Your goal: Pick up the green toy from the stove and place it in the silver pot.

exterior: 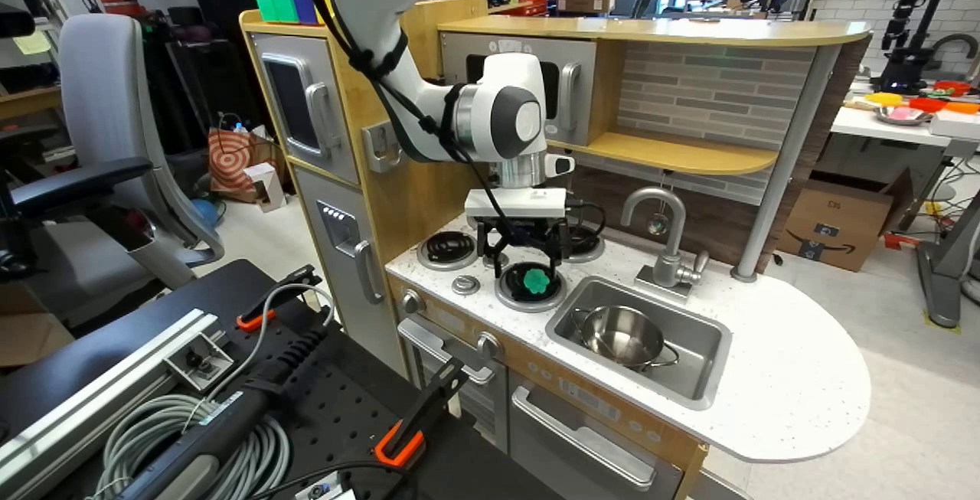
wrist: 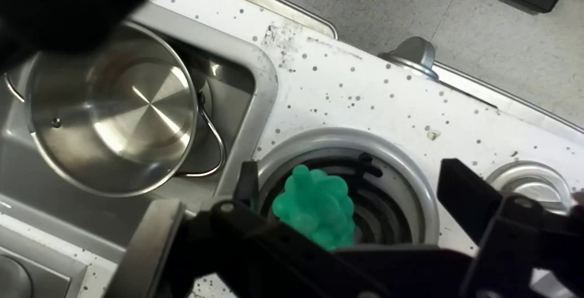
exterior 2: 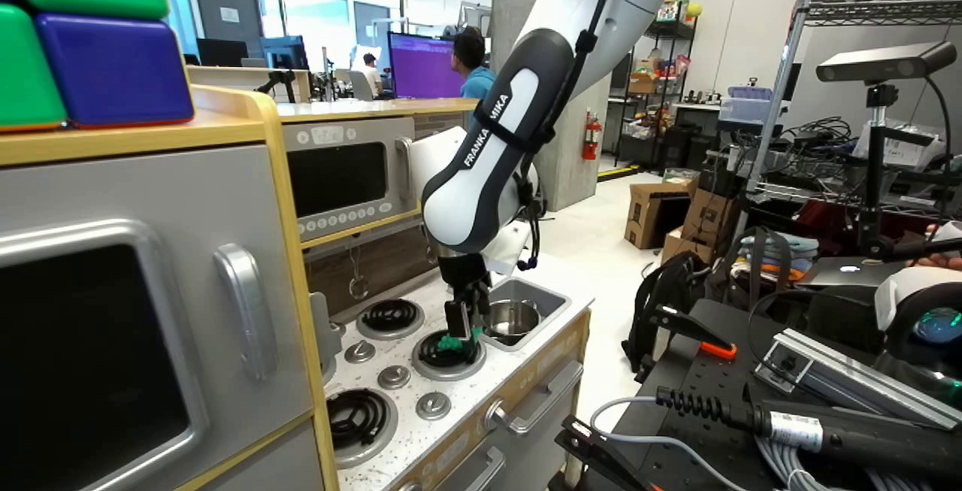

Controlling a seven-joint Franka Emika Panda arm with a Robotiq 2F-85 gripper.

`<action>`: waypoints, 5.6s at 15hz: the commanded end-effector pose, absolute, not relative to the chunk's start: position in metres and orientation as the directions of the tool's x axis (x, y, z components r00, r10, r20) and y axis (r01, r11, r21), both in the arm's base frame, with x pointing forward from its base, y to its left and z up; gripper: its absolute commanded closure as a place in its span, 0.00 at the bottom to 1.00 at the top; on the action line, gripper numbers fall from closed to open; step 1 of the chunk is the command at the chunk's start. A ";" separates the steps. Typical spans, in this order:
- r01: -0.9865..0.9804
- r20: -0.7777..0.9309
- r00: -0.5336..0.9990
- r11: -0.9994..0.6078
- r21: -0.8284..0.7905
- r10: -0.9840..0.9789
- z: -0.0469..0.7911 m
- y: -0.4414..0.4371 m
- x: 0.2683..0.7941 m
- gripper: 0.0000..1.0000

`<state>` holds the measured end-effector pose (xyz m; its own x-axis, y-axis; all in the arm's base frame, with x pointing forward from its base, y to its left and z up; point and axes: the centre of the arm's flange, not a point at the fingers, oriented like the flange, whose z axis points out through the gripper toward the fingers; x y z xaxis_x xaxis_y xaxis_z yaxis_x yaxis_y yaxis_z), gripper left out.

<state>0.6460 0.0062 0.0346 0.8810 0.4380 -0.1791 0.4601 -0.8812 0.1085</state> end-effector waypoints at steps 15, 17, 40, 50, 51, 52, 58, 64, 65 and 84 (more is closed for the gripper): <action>0.297 -0.061 0.955 -0.940 0.166 0.291 -0.005 0.001 0.683 0.25; 0.294 -0.061 0.956 -0.940 0.172 0.288 -0.010 0.001 0.684 0.32; -0.164 -0.090 0.972 -0.907 0.387 -0.215 0.040 -0.167 0.739 0.88; -0.108 -0.301 0.913 -0.873 0.476 -0.277 -0.023 -0.161 0.758 0.88; -0.110 -0.289 0.917 -0.871 0.480 -0.275 -0.023 -0.160 0.761 0.88; -0.109 -0.280 0.921 -0.869 0.482 -0.271 -0.023 -0.159 0.763 0.88; -0.113 -0.202 0.952 -0.874 0.472 -0.232 -0.009 -0.145 0.781 0.88; -0.103 -0.209 0.951 -0.869 0.484 -0.229 -0.010 -0.144 0.784 0.38; -0.100 -0.207 0.953 -0.870 0.482 -0.224 -0.008 -0.142 0.783 0.38; 0.387 -0.251 0.906 -0.906 0.173 0.339 0.078 -0.091 0.651 0.00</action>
